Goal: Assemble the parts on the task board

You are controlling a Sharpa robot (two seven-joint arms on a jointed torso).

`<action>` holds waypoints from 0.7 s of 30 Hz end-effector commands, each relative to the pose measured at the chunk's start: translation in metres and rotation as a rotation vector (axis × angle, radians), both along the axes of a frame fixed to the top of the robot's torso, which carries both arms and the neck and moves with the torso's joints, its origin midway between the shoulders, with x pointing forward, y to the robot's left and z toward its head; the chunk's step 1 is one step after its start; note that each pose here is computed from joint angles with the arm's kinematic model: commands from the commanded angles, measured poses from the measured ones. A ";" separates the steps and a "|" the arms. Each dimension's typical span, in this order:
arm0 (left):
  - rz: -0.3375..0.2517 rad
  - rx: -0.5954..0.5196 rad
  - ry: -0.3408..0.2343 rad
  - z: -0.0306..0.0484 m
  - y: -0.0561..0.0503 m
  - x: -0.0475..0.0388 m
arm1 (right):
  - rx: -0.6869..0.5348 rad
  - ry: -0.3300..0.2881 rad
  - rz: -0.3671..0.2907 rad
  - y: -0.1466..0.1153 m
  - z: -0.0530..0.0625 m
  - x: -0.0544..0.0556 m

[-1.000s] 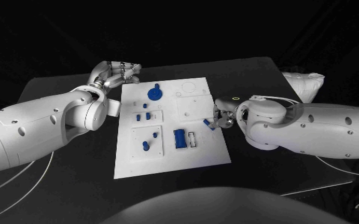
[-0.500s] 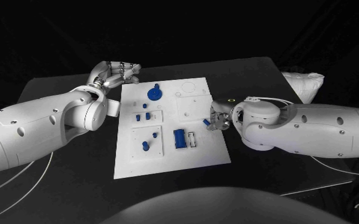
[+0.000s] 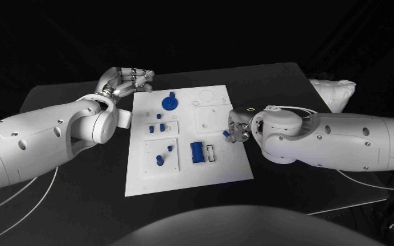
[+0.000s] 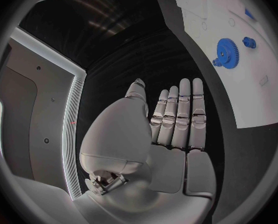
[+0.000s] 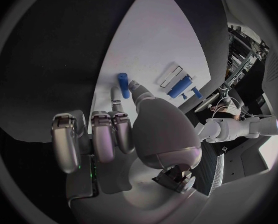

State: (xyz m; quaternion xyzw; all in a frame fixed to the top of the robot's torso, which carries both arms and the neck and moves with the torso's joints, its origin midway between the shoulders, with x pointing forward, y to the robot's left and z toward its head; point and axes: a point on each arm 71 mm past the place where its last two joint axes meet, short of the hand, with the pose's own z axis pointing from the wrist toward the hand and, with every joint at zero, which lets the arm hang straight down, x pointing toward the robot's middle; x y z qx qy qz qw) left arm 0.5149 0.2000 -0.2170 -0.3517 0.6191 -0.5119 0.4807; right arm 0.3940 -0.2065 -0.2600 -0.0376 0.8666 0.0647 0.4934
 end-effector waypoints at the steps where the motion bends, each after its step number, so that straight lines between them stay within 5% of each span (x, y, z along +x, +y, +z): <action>1: -0.018 -0.006 -0.005 0.0010 -0.003 -0.0006 | -0.047 0.026 -0.011 -0.002 -0.007 -0.002; 21: -0.016 -0.005 -0.005 0.0010 -0.002 -0.0005 | -0.082 0.035 0.008 0.001 -0.008 -0.005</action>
